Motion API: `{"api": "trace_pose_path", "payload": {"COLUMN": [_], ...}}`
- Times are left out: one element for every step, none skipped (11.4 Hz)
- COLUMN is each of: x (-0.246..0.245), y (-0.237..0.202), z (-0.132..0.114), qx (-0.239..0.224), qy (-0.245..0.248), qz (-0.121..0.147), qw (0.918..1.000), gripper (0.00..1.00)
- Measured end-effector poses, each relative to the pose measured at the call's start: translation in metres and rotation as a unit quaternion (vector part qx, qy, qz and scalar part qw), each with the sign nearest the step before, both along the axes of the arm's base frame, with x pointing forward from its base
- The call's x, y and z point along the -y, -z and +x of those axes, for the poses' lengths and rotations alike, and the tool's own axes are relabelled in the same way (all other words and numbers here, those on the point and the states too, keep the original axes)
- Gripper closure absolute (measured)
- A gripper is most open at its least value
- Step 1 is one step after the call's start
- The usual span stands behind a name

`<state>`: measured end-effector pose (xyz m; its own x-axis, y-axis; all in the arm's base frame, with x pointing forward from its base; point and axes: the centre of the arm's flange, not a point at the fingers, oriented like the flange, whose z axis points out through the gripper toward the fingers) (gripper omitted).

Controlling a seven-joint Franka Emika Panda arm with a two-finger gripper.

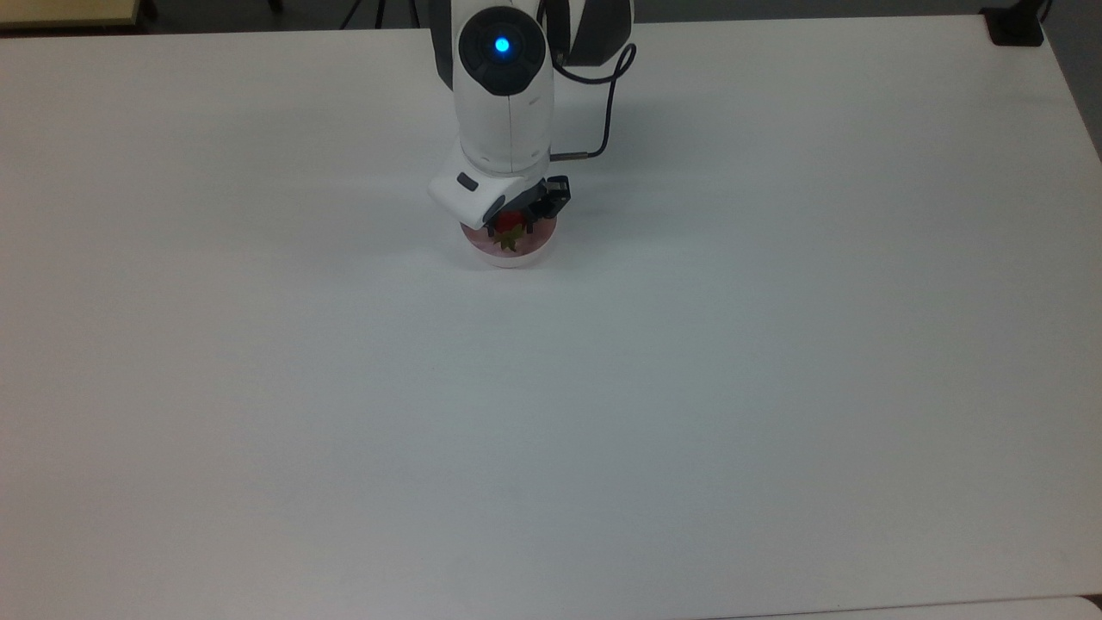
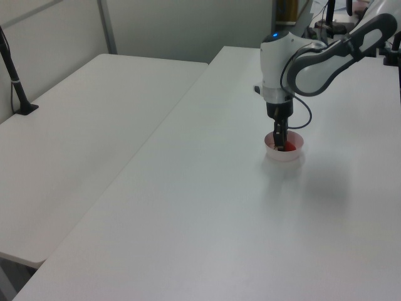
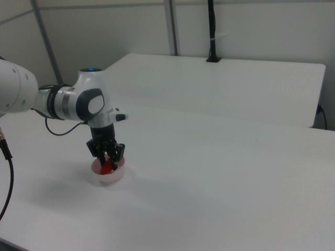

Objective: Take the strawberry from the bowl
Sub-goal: 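Close the gripper on the red strawberry inside the bowl, then lift the strawberry out of the bowl and carry it aside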

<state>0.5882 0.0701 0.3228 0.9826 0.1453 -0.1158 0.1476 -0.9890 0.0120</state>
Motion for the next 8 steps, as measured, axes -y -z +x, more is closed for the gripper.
{"api": "trace_pose_path", "payload": {"x": [0.003,0.007,0.012,0.02,0.033,0.053,0.077,0.1], "y": [-0.014,-0.03,-0.046,-0.059,-0.07,-0.076,-0.077,-0.075], "z": [0.001,0.004,0.009,0.013,0.019,0.023,0.025,0.026], "qx": [-0.006,-0.007,-0.003,0.003,0.01,0.017,0.019,0.019], "qy": [0.003,0.008,0.013,0.02,0.031,0.046,0.053,0.057], "qz": [-0.003,-0.005,-0.007,-0.007,-0.007,-0.007,-0.01,-0.017], "qw": [1.0,0.9999,0.9999,0.9998,0.9994,0.9988,0.9984,0.998], "gripper": [0.55,0.55,0.54,0.54,0.54,0.54,0.53,0.53]}}
